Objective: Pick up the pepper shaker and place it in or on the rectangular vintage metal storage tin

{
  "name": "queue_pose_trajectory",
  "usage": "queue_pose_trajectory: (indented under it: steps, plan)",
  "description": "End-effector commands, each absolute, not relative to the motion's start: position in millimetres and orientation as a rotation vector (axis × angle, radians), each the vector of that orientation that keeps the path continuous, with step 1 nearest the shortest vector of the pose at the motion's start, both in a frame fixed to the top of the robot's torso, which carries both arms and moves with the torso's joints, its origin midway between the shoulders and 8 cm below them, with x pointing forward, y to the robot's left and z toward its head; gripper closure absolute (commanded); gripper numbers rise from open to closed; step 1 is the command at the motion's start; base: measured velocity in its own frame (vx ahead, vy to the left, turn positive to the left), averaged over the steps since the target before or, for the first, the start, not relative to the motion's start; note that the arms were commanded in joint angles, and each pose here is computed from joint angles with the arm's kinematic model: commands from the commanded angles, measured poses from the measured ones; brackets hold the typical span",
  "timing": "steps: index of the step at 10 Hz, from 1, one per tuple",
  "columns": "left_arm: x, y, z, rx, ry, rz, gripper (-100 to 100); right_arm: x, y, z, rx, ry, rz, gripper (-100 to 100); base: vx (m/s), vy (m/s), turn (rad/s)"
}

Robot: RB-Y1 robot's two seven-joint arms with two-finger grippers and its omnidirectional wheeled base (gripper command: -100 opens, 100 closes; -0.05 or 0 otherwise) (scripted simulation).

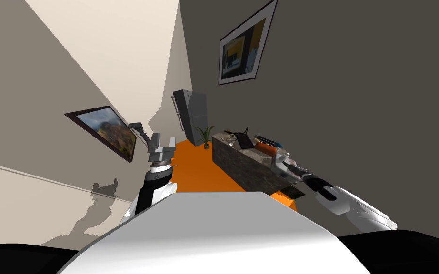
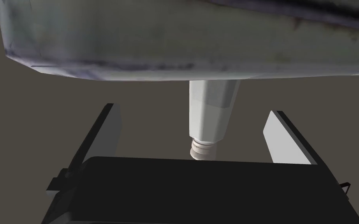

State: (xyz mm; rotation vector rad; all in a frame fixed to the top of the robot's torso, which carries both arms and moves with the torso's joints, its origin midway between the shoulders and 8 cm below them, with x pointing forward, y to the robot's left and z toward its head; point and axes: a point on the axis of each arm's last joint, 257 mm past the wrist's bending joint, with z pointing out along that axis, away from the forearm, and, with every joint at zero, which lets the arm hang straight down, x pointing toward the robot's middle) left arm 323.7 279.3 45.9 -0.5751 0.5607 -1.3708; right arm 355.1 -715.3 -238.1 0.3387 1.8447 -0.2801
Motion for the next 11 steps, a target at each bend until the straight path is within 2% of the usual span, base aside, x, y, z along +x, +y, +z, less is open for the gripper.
queue_pose_trajectory:
  steps: [1, 11]
  plan:
    - [324, 279, 46, -0.575, 0.561, -1.371, 0, 340, -726, -242, 0.331, 1.856, -0.293, -100, 0.071, 0.066, 0.067]
    - [324, 279, 46, -0.575, 0.561, -1.371, 0, 287, -768, -206, 0.348, 1.794, -0.317, -100, 0.034, 0.033, 0.042]
